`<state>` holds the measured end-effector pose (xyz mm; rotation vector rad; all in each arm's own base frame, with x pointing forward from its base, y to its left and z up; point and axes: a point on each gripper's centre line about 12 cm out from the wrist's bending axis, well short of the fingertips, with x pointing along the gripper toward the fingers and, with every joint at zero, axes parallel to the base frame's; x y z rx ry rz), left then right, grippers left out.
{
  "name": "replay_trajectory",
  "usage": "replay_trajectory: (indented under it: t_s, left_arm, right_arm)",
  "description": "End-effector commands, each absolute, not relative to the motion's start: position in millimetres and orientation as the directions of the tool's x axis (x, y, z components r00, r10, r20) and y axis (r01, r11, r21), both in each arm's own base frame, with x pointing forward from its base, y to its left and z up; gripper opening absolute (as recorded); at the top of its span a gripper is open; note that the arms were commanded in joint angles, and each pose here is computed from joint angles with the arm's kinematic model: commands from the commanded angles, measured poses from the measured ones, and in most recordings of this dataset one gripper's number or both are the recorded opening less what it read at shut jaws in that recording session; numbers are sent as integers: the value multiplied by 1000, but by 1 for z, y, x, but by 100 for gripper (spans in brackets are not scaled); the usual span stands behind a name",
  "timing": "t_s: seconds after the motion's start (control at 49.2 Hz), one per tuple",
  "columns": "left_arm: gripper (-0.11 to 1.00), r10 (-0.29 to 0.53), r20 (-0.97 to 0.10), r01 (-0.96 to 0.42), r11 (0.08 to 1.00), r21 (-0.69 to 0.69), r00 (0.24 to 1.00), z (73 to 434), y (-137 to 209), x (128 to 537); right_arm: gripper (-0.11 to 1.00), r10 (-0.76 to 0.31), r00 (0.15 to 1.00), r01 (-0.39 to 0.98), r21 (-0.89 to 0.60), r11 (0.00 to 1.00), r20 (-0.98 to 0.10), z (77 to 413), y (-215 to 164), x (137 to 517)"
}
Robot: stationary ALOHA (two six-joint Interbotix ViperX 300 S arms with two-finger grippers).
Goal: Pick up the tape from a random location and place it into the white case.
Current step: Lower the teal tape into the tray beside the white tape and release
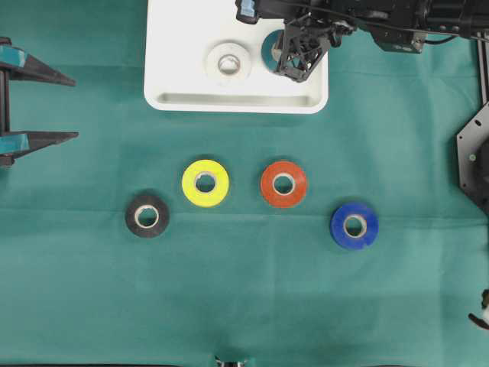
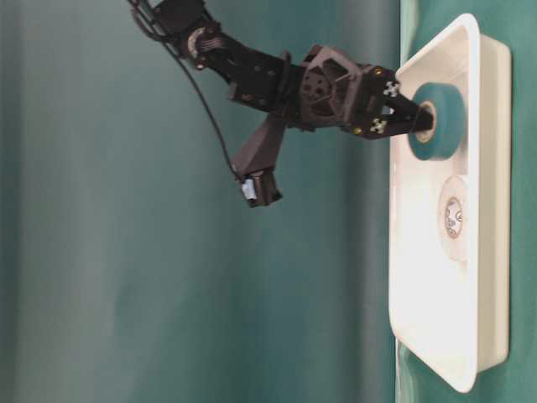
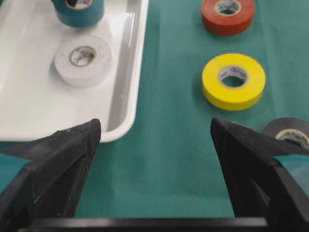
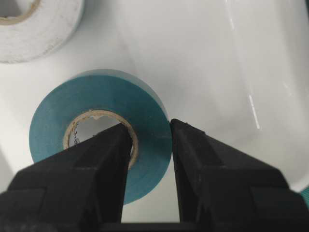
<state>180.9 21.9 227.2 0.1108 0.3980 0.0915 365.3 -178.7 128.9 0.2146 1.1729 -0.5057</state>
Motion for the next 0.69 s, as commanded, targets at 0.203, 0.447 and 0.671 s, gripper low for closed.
replay_trajectory:
  t_s: [0.203,0.447,0.671]
  left_arm:
    - [96,112,-367,-71,990,125,923,232,22,183]
    - [96,113,-364,-71,990,125,924,233,22,183]
    - [96,112,-367,-71,990,125,923,233,22,183]
  right_arm:
    - [27,-279,330,482,-93,871,-902,131,-183,370]
    - [28,-282,312,491,-100,866,-907,142,-184,370]
    - [70,-299,338,498,-100,861,-892,164,-183,369]
